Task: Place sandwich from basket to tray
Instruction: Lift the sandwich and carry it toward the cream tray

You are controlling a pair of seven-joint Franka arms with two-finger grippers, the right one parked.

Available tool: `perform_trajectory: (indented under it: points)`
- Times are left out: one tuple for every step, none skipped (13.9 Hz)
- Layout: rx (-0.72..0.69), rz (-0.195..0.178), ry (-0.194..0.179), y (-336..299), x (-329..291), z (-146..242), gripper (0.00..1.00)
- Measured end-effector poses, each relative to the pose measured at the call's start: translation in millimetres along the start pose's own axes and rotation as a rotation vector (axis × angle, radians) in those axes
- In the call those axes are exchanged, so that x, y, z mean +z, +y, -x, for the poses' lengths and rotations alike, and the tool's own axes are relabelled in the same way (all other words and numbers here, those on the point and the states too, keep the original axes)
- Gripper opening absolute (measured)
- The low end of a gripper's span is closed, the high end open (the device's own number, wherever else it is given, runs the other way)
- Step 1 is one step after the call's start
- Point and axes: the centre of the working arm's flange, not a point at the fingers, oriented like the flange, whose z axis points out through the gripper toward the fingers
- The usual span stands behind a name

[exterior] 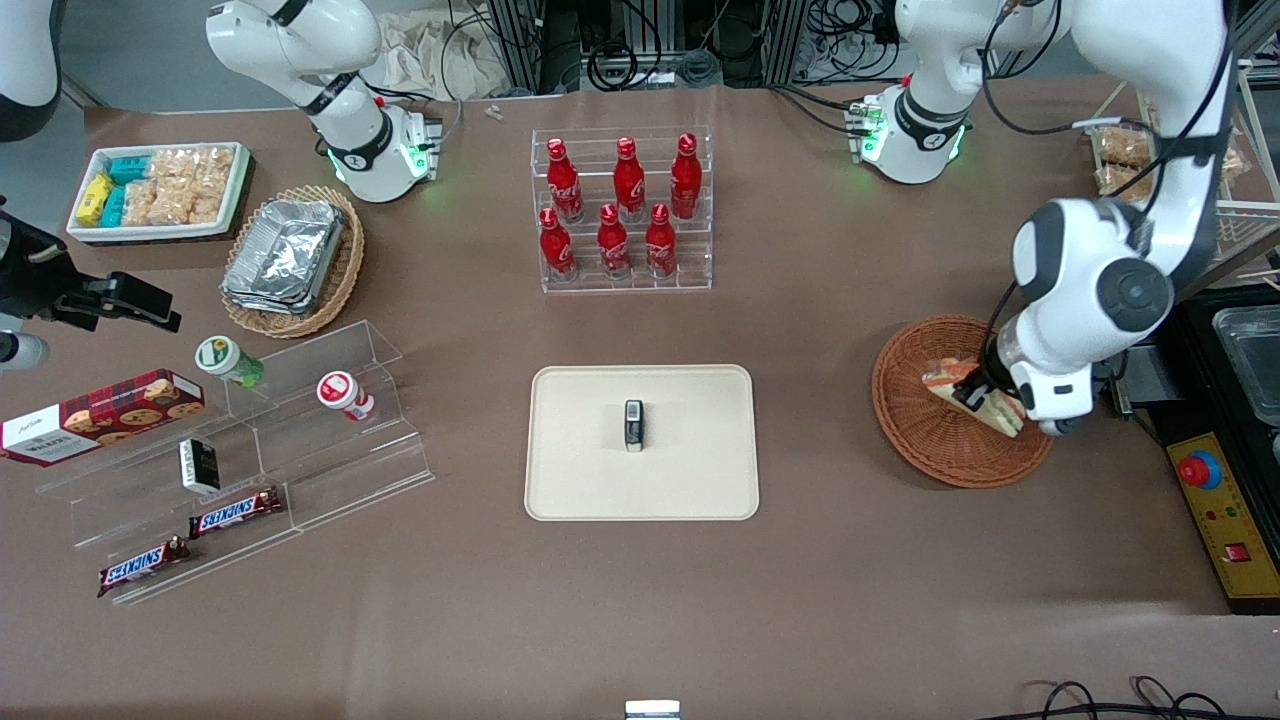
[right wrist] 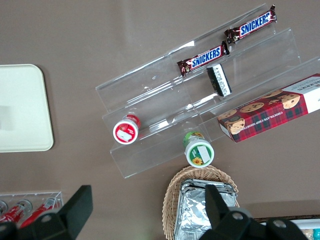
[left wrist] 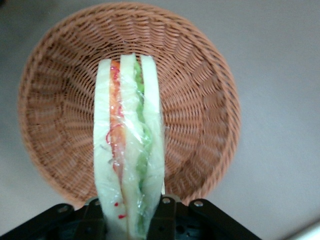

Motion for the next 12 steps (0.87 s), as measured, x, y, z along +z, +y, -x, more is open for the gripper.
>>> perform_trajectory:
  points:
    - [0.067, 0.001, -0.001, 4.4, -27.3, 9.4, 0.19]
    - [0.138, 0.004, 0.0, 11.6, -51.3, 21.3, 0.19]
    - [0.214, 0.014, 0.008, 23.4, -71.7, 36.1, 0.19]
    - [0.292, 0.028, 0.019, 39.1, -86.8, 54.9, 0.19]
    - [0.371, 0.044, 0.03, 58.3, -96.5, 80.6, 0.19]
    - [0.437, 0.055, 0.034, 76.7, -100.8, 108.5, 0.19]
    - [0.496, 0.062, 0.033, 93.9, -101.0, 134.9, 0.19]
    - [0.548, 0.07, 0.027, 109.4, -97.3, 157.1, 0.19]
    - [0.594, 0.088, 0.026, 124.9, -90.1, 175.0, 0.19]
    - [0.632, 0.11, 0.032, 139.2, -79.2, 187.6, 0.19]
    - [0.662, 0.132, 0.04, 152.3, -63.7, 196.1, 0.19]
    - [0.683, 0.156, 0.04, 164.9, -44.3, 201.5, 0.19]
